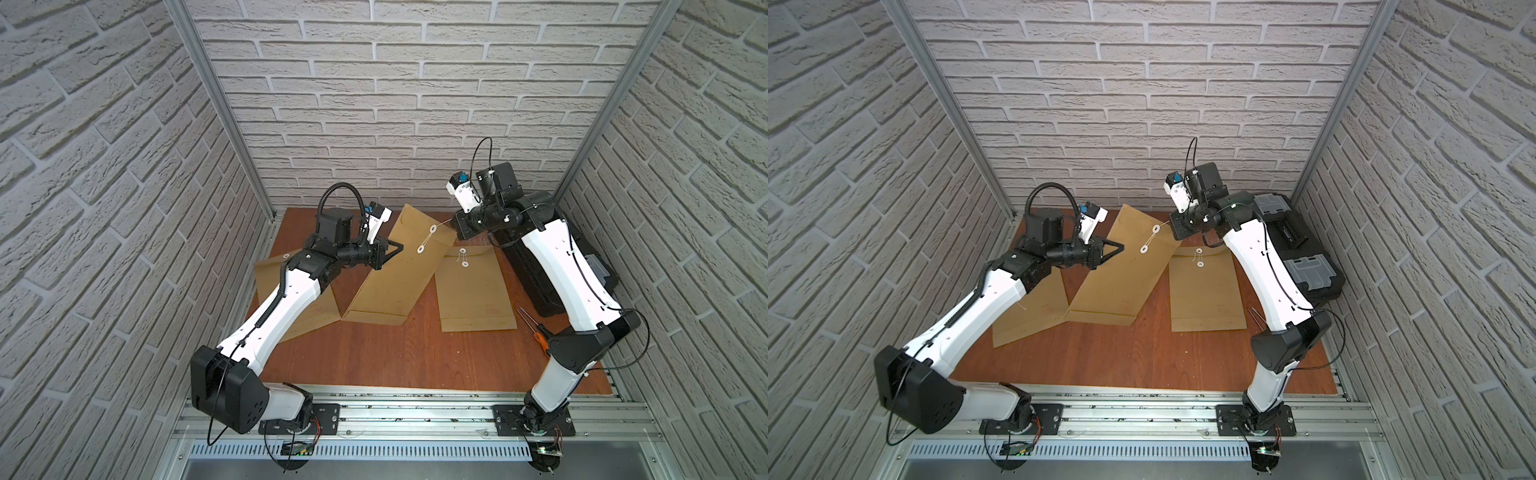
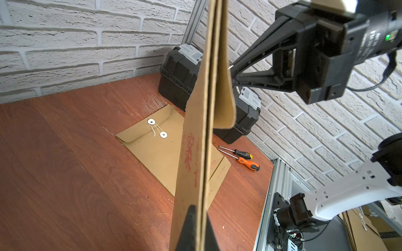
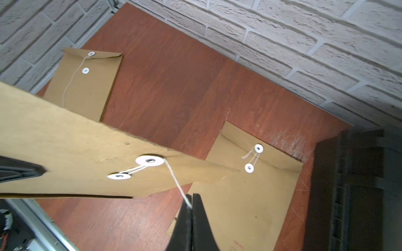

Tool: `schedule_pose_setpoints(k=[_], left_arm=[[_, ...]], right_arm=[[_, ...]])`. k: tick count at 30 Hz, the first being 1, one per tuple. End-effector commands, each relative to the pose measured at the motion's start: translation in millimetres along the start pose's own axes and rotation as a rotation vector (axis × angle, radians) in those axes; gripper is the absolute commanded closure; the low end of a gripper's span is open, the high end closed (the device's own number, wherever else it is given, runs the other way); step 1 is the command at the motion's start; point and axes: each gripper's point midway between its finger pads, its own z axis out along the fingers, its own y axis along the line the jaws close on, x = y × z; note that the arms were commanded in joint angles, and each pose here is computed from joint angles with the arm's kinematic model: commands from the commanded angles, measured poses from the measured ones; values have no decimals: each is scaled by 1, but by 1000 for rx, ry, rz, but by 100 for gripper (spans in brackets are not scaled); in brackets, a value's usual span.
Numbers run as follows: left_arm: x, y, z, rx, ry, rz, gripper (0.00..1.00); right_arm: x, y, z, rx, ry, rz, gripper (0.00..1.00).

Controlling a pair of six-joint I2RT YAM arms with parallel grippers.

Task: Close the mouth of the file bag
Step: Close the file bag.

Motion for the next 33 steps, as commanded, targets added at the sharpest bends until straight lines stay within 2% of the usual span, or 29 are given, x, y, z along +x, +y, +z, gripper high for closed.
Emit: schedule_pose_setpoints(k=[1, 6, 18, 33], left_arm=[[-14, -8, -3, 3, -28, 72, 100], [-10, -11, -1, 4, -13, 78, 100], [-12, -18, 5, 29, -16, 80, 100], [-19, -18, 6, 30, -40, 74, 100]], right_arm=[[-16, 17, -5, -109, -66, 23, 98], [-30, 20, -4, -146, -110, 58, 98], [-37, 22, 5, -144, -125, 87, 98], [-29, 55, 16, -284, -129, 104, 98]])
